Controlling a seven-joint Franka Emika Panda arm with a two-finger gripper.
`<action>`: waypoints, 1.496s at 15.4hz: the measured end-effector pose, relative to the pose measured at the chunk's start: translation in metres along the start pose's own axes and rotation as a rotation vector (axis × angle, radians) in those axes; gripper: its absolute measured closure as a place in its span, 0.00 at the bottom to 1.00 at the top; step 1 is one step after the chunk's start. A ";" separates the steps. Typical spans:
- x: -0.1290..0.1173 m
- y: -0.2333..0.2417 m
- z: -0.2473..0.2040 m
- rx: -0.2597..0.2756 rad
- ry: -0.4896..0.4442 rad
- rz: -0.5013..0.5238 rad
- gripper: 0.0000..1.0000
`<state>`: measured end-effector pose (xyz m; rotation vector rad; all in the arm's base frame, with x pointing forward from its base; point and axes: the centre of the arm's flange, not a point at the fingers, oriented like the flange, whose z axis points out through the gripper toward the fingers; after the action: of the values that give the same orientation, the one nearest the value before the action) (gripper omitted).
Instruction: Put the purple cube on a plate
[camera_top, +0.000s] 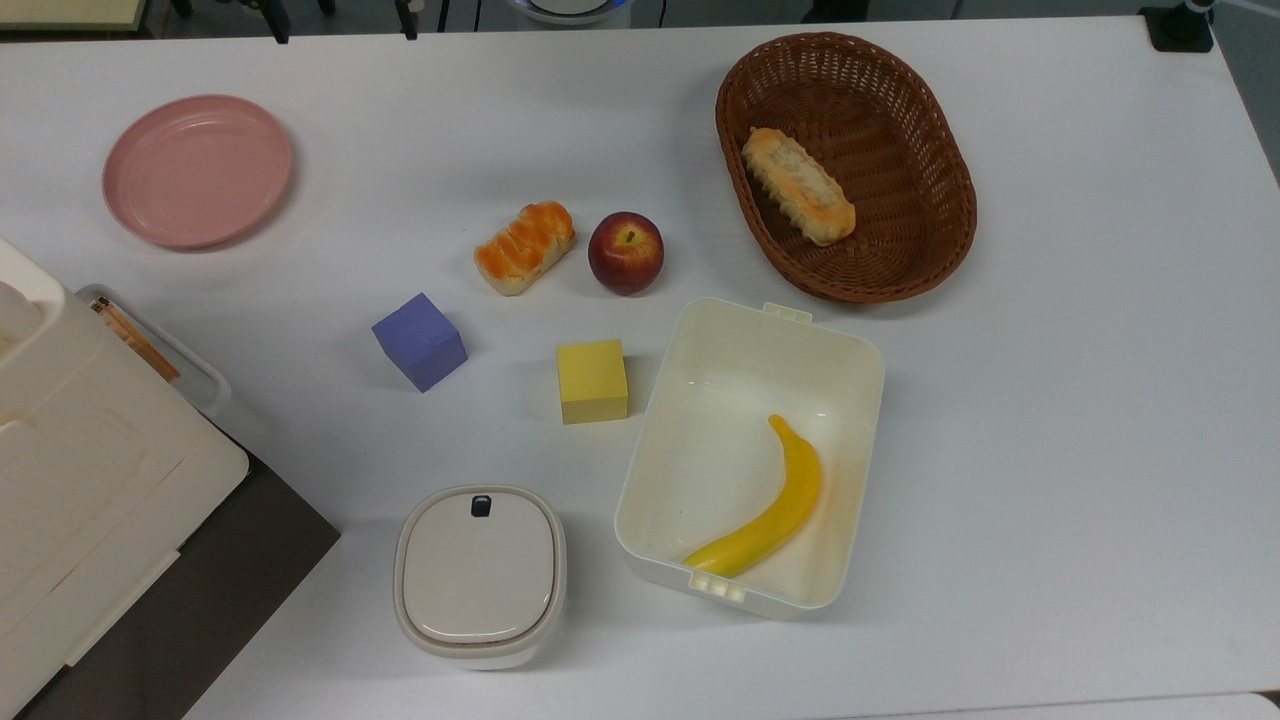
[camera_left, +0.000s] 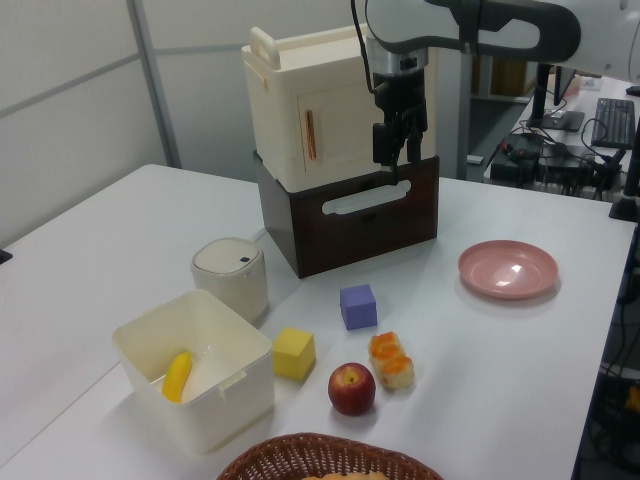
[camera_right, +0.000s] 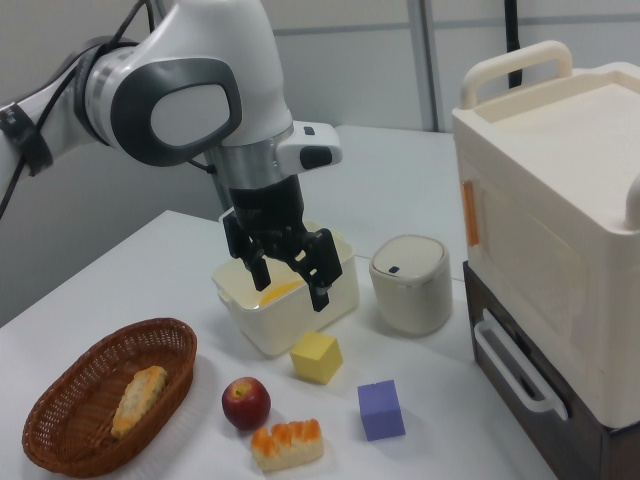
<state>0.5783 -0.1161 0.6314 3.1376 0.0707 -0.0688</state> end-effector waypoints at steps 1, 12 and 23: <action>0.000 0.000 0.001 0.000 -0.001 -0.001 0.00; 0.019 0.001 0.034 0.008 -0.055 -0.153 0.00; 0.091 0.009 0.165 -0.023 -0.068 -0.272 0.00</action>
<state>0.6623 -0.1217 0.4622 3.0768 0.4924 -0.1732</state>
